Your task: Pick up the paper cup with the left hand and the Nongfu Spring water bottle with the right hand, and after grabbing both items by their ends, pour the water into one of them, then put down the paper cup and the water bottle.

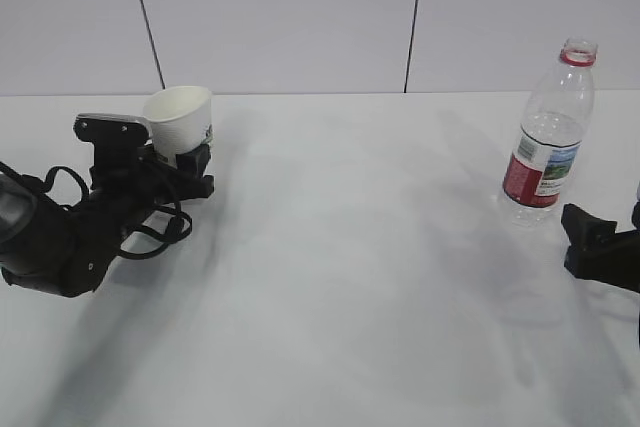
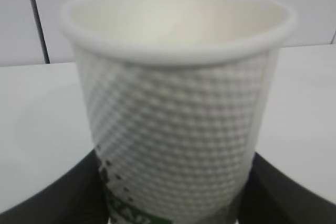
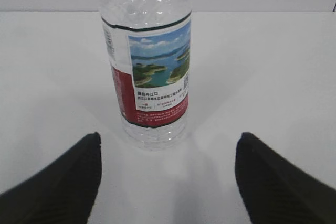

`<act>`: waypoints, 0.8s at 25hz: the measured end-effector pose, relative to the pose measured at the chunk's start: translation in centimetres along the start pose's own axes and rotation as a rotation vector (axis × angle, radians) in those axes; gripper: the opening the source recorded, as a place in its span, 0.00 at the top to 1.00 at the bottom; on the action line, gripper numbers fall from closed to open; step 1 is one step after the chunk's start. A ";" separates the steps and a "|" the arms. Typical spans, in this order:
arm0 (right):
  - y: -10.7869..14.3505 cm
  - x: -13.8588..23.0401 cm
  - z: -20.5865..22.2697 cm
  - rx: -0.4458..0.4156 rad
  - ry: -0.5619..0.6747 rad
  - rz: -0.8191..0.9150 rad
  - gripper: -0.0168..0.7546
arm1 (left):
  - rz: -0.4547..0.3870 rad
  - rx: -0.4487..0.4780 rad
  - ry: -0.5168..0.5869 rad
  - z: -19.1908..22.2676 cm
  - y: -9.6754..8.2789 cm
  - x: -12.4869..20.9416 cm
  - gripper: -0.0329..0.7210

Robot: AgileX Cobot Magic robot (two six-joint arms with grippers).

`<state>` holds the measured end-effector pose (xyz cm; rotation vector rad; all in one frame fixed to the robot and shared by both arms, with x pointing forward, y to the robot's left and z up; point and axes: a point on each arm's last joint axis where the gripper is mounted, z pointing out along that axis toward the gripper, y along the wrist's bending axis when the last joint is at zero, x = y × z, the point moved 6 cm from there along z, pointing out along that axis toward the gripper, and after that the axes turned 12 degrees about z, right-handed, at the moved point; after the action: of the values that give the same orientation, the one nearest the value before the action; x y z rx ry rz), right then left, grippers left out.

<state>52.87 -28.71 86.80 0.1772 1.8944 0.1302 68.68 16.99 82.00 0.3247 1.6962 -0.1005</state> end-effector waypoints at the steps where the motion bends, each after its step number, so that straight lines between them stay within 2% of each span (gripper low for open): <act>1: 0.0 0.0 0.0 0.000 0.000 0.000 0.21 | 0.000 0.000 0.000 0.0 0.0 0.0 0.34; 20: 0.0 0.0 0.0 0.000 0.000 -0.002 0.21 | -0.005 -0.010 0.001 0.0 0.2 0.0 0.34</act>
<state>52.87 -28.71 86.80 0.1756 1.8945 0.1291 68.72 17.14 81.99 0.3129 1.6985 -0.0953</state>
